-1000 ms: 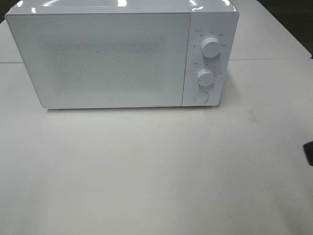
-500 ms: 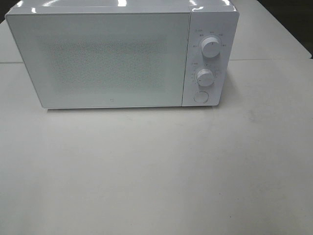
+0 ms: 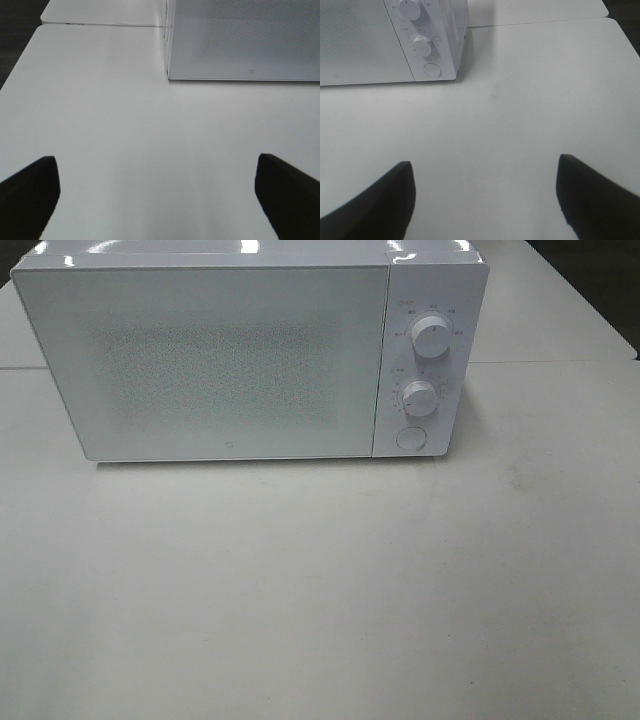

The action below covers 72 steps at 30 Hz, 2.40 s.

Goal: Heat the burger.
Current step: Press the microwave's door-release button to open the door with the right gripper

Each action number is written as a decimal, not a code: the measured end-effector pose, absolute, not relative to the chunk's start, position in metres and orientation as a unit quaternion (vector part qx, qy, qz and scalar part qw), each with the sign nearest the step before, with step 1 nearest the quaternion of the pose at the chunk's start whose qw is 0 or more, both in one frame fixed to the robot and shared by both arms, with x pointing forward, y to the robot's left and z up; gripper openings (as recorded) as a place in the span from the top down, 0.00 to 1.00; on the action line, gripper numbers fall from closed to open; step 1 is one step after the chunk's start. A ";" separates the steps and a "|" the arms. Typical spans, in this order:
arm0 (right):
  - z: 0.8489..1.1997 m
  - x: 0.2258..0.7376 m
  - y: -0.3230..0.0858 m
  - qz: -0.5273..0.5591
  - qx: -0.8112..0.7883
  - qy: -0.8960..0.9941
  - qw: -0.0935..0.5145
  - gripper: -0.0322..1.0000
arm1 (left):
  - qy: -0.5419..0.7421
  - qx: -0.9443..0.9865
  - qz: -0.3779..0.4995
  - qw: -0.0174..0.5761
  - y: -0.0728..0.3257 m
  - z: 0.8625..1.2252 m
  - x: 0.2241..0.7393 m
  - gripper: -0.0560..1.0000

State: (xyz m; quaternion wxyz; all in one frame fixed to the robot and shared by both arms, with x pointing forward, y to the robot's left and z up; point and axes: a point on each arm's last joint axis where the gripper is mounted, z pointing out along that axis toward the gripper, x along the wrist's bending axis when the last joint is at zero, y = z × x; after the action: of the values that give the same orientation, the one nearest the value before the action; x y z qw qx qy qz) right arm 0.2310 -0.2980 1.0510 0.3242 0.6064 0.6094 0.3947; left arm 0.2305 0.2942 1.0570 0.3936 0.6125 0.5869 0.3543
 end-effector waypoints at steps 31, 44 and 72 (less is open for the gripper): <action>1.056 0.261 -0.295 0.349 0.630 0.632 0.285 0.24 | 0.587 0.612 0.354 0.394 0.294 1.057 0.230 0.02; 1.068 0.325 -0.290 0.374 0.619 0.619 0.308 0.24 | 0.587 0.612 0.354 0.394 0.294 1.057 0.230 0.02; 0.999 0.428 -0.283 0.437 0.575 0.581 0.376 0.24 | 0.587 0.612 0.354 0.394 0.294 1.057 0.230 0.02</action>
State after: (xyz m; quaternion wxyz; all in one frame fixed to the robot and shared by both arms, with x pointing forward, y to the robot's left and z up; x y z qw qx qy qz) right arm 0.4281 -0.2829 0.9988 0.3761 0.5747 0.5807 0.4370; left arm 0.2305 0.2942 1.0570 0.3936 0.6125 0.5869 0.3543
